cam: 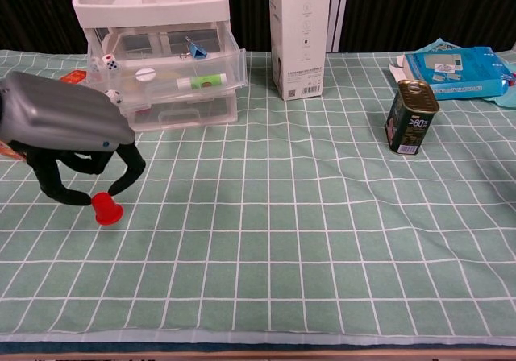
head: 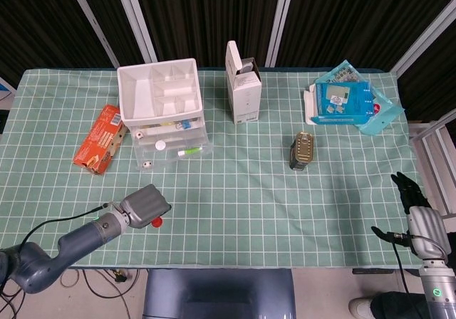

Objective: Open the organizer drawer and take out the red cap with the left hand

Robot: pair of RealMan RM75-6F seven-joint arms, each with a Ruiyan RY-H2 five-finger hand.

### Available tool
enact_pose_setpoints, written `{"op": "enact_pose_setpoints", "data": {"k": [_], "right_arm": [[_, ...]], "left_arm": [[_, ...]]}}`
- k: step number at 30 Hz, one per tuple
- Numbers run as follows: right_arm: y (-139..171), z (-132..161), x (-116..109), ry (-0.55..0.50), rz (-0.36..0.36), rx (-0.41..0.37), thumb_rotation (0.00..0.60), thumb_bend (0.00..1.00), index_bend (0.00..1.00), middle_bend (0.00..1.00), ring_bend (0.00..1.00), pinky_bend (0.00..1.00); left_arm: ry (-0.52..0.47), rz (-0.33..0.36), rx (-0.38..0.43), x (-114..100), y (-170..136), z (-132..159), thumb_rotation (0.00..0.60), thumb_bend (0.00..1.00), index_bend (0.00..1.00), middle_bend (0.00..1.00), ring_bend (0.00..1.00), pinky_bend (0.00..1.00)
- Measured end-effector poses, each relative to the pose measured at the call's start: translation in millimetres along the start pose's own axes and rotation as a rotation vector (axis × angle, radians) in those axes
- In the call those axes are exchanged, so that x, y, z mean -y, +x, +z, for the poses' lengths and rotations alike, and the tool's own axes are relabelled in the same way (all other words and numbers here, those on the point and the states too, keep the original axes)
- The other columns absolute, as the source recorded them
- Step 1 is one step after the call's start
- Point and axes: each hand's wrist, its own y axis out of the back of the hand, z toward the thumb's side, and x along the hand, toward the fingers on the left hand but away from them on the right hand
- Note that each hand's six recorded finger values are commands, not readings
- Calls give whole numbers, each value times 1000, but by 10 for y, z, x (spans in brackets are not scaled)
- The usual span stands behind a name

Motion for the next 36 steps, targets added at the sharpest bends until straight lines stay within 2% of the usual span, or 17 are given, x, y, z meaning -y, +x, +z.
{"op": "enact_pose_setpoints", "data": {"k": [10, 14, 18, 25, 28, 31, 34, 36], "right_arm": [[-1, -3, -2, -2, 1, 0, 600, 57, 0, 0, 0, 218], [0, -1, -7, -2, -1, -2, 600, 56, 0, 0, 0, 219], [2, -2, -9, 0, -1, -2, 600, 57, 0, 0, 0, 218], [2, -4, -10, 4, -2, -3, 600, 57, 0, 0, 0, 218], [2, -4, -9, 6, -2, -4, 600, 57, 0, 0, 0, 218], [3, -3, -5, 10, -1, -4, 600, 57, 0, 0, 0, 219], [4, -4, 0, 18, 1, -5, 600, 57, 0, 0, 0, 218], [3, -1, 4, 24, 2, -7, 600, 57, 0, 0, 0, 218]], "left_arm": [[72, -84, 6, 341, 182, 134, 600, 325, 560, 1000, 1000, 1000], [86, -98, -6, 402, 205, 144, 600, 244, 533, 1000, 1000, 1000], [82, -93, -24, 404, 205, 123, 600, 171, 479, 1000, 1000, 1000], [21, -20, -79, 231, 93, 44, 600, 143, 365, 975, 983, 1000], [-7, 42, -110, 133, -4, 8, 600, 150, 290, 849, 878, 977], [-43, 135, -158, 47, -137, -42, 600, 161, 229, 674, 724, 889], [-82, 252, -221, 5, -330, -113, 600, 157, 139, 413, 490, 674], [-109, 323, -270, 26, -479, -169, 600, 143, 44, 165, 248, 471]]}}
